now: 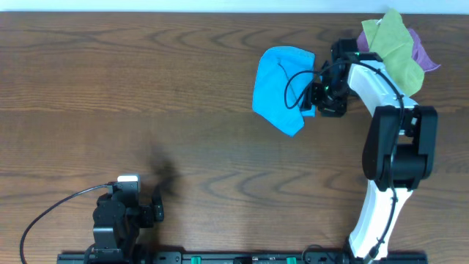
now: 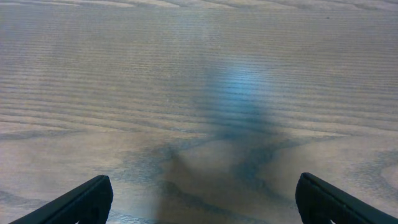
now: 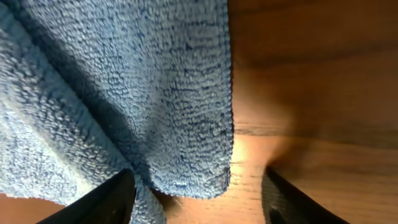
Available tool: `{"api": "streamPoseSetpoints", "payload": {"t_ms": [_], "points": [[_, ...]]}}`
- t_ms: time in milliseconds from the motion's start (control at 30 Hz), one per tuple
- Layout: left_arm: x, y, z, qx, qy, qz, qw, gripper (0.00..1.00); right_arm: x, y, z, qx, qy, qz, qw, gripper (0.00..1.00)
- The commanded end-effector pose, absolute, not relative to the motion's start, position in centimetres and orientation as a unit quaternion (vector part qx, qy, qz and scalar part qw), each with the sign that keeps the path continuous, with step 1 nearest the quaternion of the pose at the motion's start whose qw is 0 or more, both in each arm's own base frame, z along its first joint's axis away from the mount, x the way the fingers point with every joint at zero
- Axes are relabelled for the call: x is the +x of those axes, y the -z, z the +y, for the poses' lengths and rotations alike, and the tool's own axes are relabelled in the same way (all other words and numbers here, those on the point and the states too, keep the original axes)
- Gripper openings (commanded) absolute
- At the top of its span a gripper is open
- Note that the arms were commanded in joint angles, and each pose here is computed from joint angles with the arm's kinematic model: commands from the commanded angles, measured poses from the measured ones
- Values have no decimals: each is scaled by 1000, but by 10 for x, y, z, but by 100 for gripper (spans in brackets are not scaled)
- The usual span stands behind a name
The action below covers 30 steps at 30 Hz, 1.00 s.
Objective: Fold the cloth
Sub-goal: 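Drag the blue cloth corner down with the right gripper to spread it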
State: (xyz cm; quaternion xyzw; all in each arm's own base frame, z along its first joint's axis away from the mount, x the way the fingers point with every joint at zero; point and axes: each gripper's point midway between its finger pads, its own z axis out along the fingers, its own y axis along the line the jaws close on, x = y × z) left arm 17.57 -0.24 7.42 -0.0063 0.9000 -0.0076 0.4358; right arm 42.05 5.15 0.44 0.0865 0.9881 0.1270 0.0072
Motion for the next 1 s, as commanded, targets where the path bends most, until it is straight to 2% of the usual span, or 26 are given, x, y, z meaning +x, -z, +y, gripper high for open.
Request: {"api": "streamPoseSetpoints", "payload": {"t_ms": [0,100,167,200,267,300,600,767,967], "points": [[168,-53,-2,0,4,914,405,95,418,-3,57,96,-144,985,8,61],[168,-53,-2,0,4,914,405,95,420,0,59,101,-151,983,14,51],[168,-53,-2,0,4,914,405,95,420,2,59,104,-151,983,15,36],[168,-53,-2,0,4,914,405,95,420,2,59,103,-151,983,14,24],[168,-53,-2,0,4,914,405,95,420,2,59,103,-151,983,14,7],[168,-53,-2,0,4,914,405,95,419,2,58,103,-150,983,13,1],[172,-57,-3,-7,10,909,416,95,399,-45,41,95,-106,990,13,1],[182,-70,-3,-92,53,891,442,95,373,-80,32,98,-79,992,3,1],[184,-72,-4,-166,91,877,442,95,346,-87,10,102,-12,994,-35,1]]}}
